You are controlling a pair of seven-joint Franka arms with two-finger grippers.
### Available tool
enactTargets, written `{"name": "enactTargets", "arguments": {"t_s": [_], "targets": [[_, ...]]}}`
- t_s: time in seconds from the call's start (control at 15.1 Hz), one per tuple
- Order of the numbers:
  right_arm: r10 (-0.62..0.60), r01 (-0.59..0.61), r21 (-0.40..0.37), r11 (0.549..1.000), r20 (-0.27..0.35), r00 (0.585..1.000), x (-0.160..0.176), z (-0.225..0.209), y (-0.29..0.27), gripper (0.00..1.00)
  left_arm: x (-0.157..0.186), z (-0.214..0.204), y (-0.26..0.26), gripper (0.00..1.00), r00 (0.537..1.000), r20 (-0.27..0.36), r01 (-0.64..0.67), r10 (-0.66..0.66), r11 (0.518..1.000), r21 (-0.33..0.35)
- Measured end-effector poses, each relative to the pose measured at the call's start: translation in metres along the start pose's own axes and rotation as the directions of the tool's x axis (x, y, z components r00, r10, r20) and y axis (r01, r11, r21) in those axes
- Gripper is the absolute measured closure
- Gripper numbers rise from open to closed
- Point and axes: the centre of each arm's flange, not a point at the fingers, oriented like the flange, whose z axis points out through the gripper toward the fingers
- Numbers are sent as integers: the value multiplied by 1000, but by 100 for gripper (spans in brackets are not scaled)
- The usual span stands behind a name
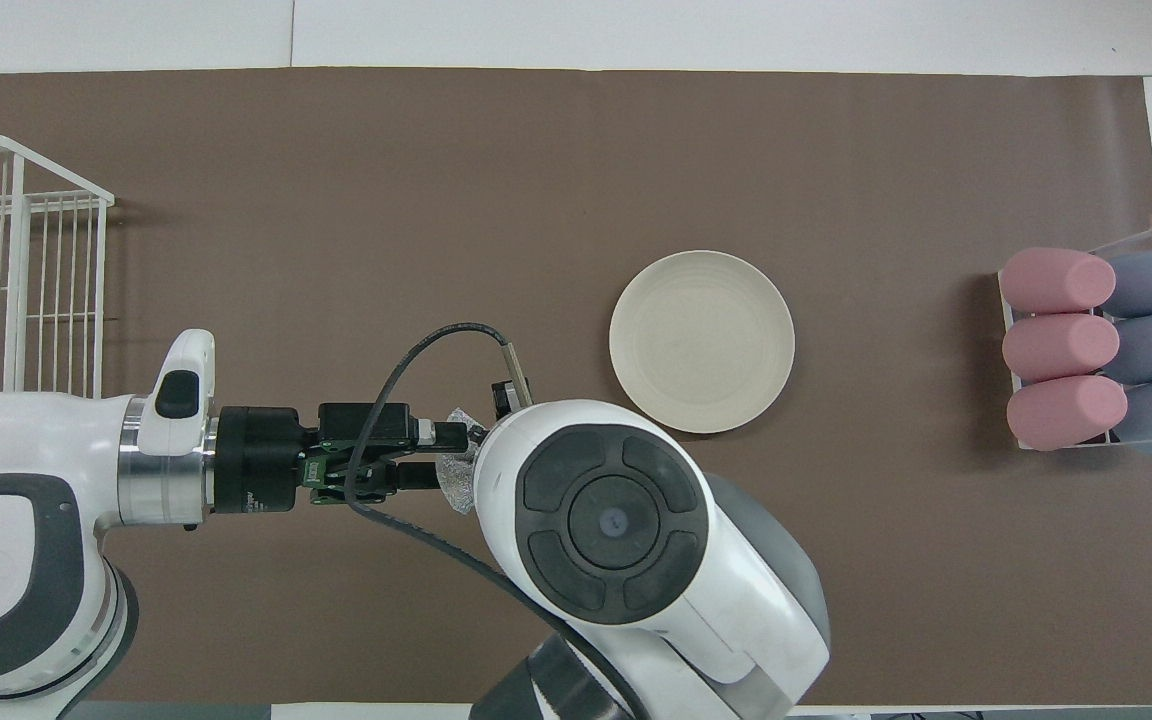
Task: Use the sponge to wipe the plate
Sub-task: 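Grasp the sponge with the left gripper while the right gripper releases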
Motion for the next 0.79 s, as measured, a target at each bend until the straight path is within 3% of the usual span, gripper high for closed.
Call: {"name": "enactTargets", "arguments": {"t_s": [0.33,0.4,0.59,0.79], "targets": [[1,-1,5,1000,0,1000,1,-2,-1,91,0,2,-2,89,999,4,36,-36,999,4],[1,-1,5,1000,0,1000,1,-3,-1,91,0,2,-3,94,999,4,40,-40,999,4],[2,-2,7,1000,-1,1000,2,-3,-1,91,0,2,-3,94,999,4,49,-49,999,4],[-106,107,15,994,-32,994,11,-7,-4,67,0,3,-3,95,999,6,53,-53,999,5]]}}
